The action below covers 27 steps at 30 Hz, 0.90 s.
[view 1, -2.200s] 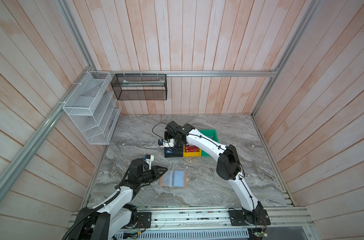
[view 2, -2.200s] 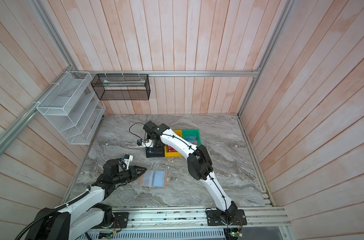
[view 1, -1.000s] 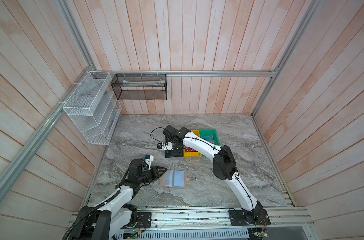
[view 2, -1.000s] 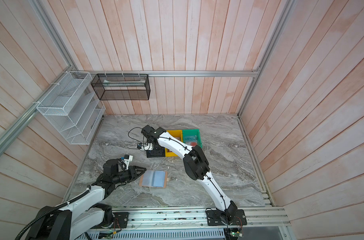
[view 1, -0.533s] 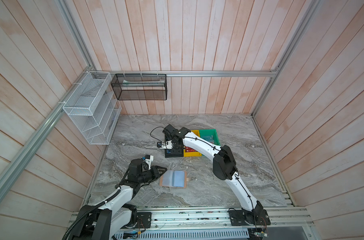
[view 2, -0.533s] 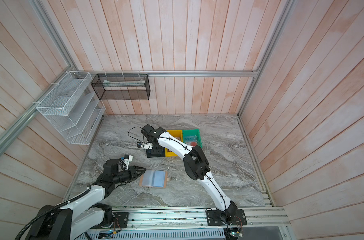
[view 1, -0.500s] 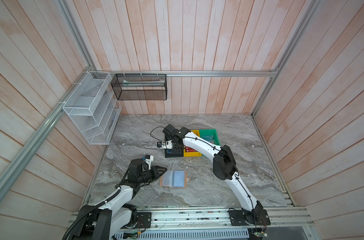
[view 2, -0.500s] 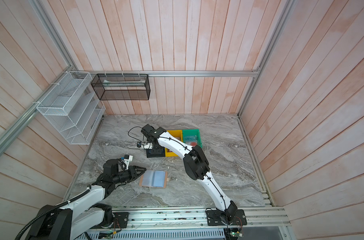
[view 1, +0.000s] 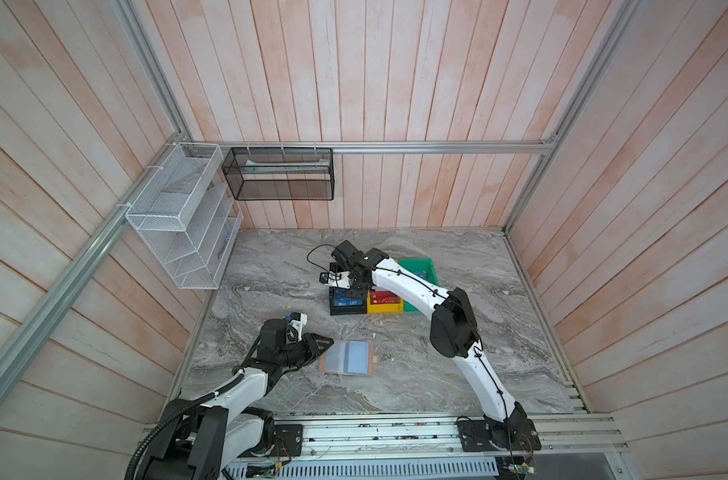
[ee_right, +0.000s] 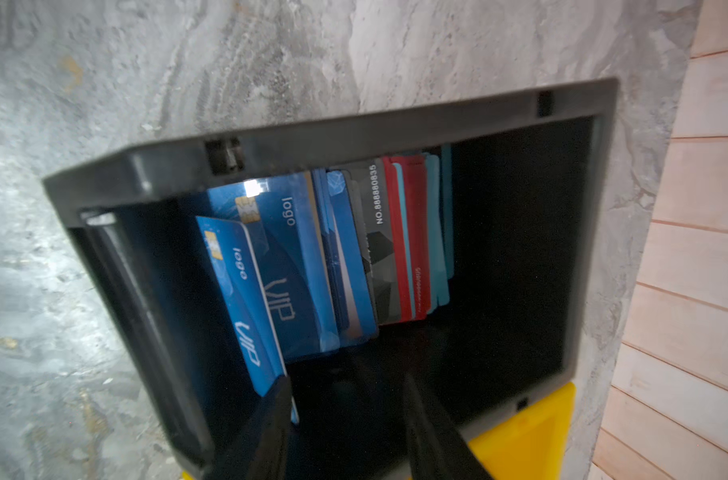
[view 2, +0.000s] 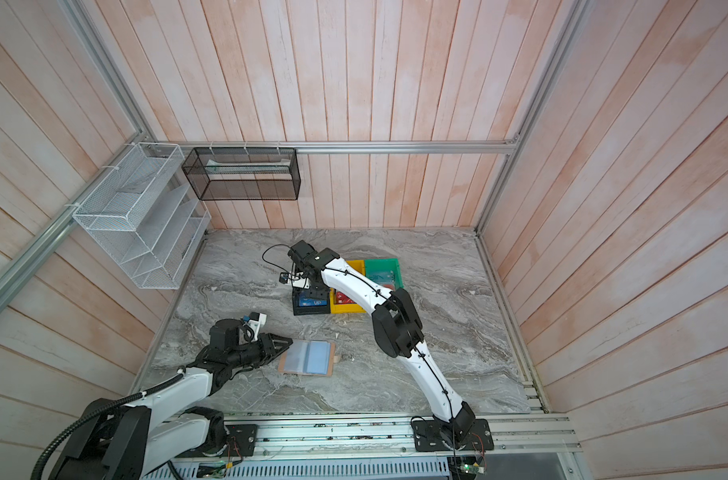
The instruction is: Take the credit cards out of the card holder
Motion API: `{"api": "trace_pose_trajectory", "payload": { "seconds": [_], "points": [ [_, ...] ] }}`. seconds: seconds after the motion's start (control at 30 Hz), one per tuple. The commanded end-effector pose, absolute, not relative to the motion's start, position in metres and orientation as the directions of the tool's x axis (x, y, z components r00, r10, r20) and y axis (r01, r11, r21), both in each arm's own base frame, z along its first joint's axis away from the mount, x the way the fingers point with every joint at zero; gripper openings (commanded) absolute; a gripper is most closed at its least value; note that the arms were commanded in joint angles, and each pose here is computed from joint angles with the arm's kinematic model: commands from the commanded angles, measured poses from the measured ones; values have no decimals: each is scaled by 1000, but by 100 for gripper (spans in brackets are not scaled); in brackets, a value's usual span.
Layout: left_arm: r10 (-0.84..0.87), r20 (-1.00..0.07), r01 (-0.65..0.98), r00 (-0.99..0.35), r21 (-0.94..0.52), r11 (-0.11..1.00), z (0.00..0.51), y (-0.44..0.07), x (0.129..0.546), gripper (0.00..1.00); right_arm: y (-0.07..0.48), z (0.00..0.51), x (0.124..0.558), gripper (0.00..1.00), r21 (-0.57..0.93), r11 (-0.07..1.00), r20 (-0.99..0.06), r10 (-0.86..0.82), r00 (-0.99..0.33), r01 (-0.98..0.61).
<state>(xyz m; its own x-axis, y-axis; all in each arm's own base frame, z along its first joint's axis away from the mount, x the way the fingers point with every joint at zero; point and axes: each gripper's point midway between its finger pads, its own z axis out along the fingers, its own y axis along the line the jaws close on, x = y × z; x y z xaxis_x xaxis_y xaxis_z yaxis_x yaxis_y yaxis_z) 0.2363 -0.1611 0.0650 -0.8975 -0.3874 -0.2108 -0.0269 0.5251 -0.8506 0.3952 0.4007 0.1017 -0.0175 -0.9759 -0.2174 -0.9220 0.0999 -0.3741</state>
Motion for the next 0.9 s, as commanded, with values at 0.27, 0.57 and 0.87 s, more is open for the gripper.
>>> {"api": "trace_pose_trajectory", "payload": {
  "seconds": [0.27, 0.57, 0.87],
  "points": [
    [-402, -192, -79, -895, -820, 567, 43, -153, 234, 33, 406, 175, 396, 44, -422, 241, -415, -908, -50, -874],
    [-401, -167, -109, -901, -807, 580, 30, -151, 230, 32, 396, 171, 332, 10, -104, 347, -557, -797, -235, -932],
    [-392, -145, -128, -908, -796, 592, 22, -151, 226, 17, 378, 137, 222, 1, 381, 317, -670, -552, -495, -869]
  ]
}}
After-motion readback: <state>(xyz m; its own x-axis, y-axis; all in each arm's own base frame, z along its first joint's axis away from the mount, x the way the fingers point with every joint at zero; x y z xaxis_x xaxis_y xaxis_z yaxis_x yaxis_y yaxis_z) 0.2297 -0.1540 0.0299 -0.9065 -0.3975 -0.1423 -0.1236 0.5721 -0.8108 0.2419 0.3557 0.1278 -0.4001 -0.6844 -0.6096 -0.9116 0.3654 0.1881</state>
